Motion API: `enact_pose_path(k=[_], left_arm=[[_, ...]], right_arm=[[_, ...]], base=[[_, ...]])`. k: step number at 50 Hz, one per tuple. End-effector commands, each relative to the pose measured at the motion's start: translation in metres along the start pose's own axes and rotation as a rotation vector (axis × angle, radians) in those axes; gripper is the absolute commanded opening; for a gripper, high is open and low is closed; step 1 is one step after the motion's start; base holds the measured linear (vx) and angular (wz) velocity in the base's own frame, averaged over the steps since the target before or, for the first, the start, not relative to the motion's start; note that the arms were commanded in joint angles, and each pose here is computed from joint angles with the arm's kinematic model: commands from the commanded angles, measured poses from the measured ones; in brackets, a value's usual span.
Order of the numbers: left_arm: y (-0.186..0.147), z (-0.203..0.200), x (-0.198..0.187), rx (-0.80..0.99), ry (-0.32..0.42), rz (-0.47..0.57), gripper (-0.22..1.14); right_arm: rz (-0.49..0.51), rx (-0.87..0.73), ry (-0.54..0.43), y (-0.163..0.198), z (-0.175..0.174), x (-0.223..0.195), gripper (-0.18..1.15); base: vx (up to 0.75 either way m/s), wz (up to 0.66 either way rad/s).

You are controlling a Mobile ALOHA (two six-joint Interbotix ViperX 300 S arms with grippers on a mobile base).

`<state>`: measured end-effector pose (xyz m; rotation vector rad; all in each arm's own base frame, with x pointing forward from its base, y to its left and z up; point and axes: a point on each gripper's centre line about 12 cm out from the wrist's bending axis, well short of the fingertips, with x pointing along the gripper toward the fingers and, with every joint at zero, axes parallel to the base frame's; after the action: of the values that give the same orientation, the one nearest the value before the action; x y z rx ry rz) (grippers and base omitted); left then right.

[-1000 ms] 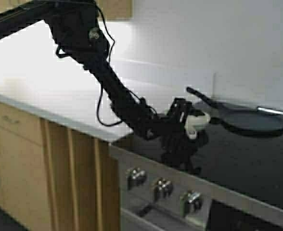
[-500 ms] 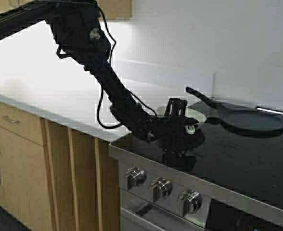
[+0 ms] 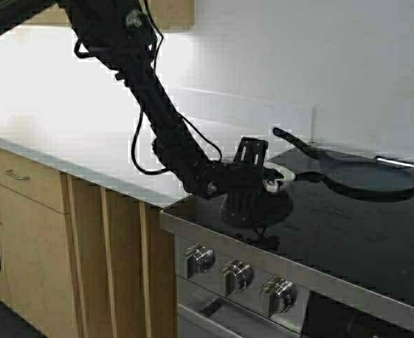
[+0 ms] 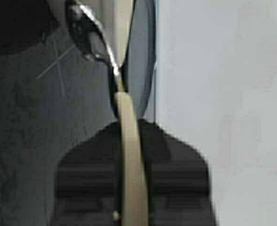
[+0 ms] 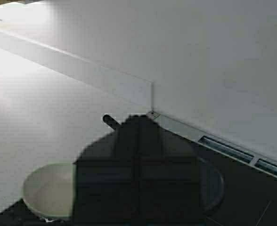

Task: Wash the pan

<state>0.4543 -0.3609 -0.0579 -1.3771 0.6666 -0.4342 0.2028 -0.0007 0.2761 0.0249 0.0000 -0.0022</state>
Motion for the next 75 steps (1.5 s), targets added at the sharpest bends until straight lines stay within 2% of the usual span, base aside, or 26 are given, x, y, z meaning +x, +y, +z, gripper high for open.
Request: enact_pose_path(k=[1,24,57,75], left_arm=[[-0.068,0.004,-0.007,0.048,-0.008,-0.121,0.02],[-0.082,0.003,-0.05,0.046,-0.007,-0.153,0.02],[-0.086,0.001,-0.069,0.051,-0.003,-0.18,0.02],[-0.075,0.004,-0.073,0.05,-0.007,-0.162,0.02]], right_arm=[[0.002,0.0,-0.014,0.0,0.005,0.002,0.06],[0.001,0.0,-0.014,0.0,0.005,0.002,0.06],[0.002,-0.001,-0.011,0.0,0.004,0.002,0.06],[0.001,-0.005,-0.011,0.0,0.005,0.003,0.06]], base=[[0.0,0.0],[-0.01,0.09],[0.03,0.41],[0.09,0.48]])
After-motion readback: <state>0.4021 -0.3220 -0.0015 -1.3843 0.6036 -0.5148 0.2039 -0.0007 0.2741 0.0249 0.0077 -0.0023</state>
